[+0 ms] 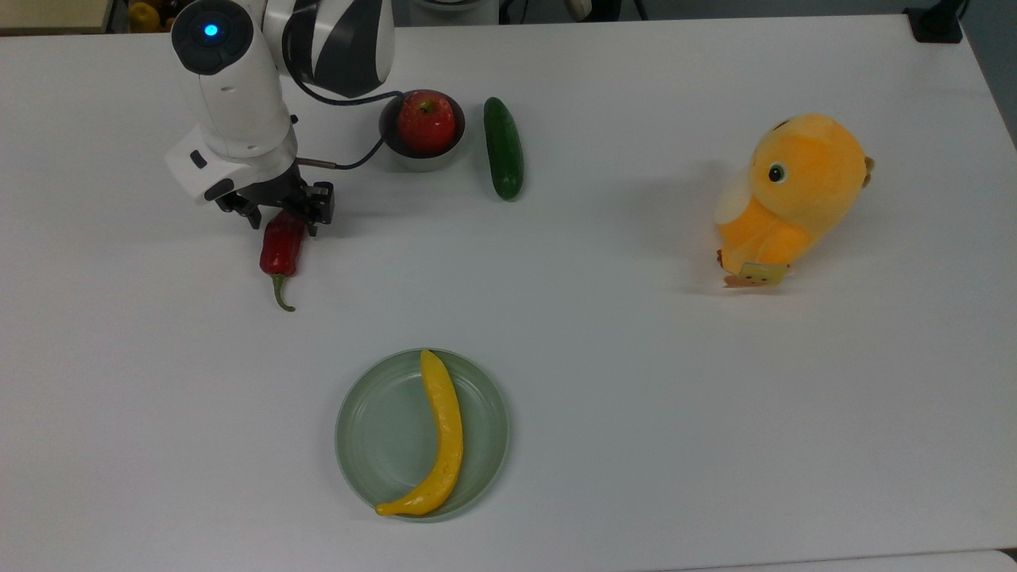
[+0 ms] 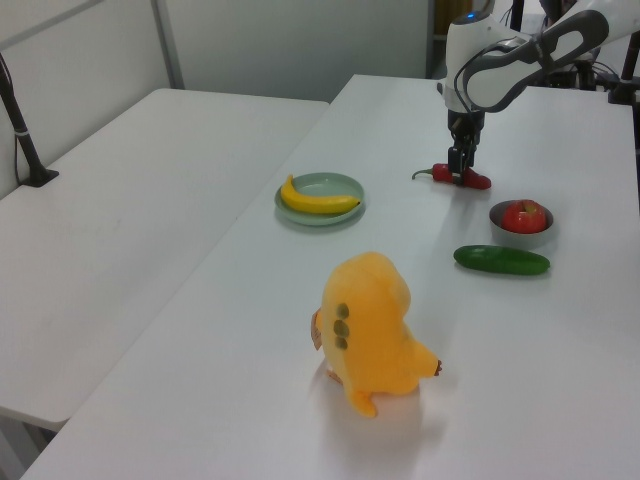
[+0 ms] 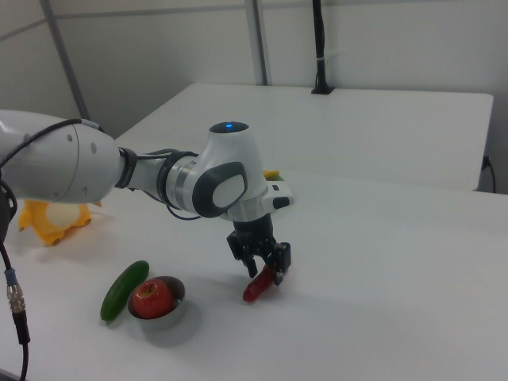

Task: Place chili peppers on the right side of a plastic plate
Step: 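Close the gripper on the red chili pepper, then lift the chili pepper and carry it beside the green plate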

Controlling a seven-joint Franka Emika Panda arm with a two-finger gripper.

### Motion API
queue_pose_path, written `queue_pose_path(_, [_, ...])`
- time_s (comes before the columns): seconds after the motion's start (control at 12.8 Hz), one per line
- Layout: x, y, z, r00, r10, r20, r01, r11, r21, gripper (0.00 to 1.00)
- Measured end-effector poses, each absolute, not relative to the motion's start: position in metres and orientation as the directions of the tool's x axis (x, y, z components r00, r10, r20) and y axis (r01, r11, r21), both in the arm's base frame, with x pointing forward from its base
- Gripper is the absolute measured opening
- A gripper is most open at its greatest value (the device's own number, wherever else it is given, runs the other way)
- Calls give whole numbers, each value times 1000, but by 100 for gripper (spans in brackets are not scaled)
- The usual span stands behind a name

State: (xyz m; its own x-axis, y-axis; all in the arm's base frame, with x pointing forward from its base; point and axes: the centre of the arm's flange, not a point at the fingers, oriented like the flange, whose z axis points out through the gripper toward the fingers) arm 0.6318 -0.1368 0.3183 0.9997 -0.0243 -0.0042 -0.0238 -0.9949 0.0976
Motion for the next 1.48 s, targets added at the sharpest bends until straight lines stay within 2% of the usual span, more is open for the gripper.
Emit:
queue_pose_path(0.08, [632, -137, 318, 1000, -17, -5, -17, -995, 98, 56])
queue_pose_path(0.23, [632, -137, 318, 1000, -14, -5, -13, -995, 98, 47])
queue_pose_path(0.31, [632, -137, 318, 1000, -10, -6, -9, -995, 98, 34])
queue_pose_path(0.63, [633, -137, 320, 1000, -5, -3, -5, -995, 98, 34])
queue_pose_path(0.78, [640, -138, 332, 1000, -4, 27, -6, -995, 104, 34])
queue_pose_path(1.09, [669, -138, 371, 974, 15, 226, -14, -992, 128, 34])
queue_pose_path(1.25, [688, -135, 380, 946, -12, 325, -45, -995, 94, 34])
queue_pose_path(1.48, [721, -127, 380, 866, -70, 495, -105, -994, 43, 34])
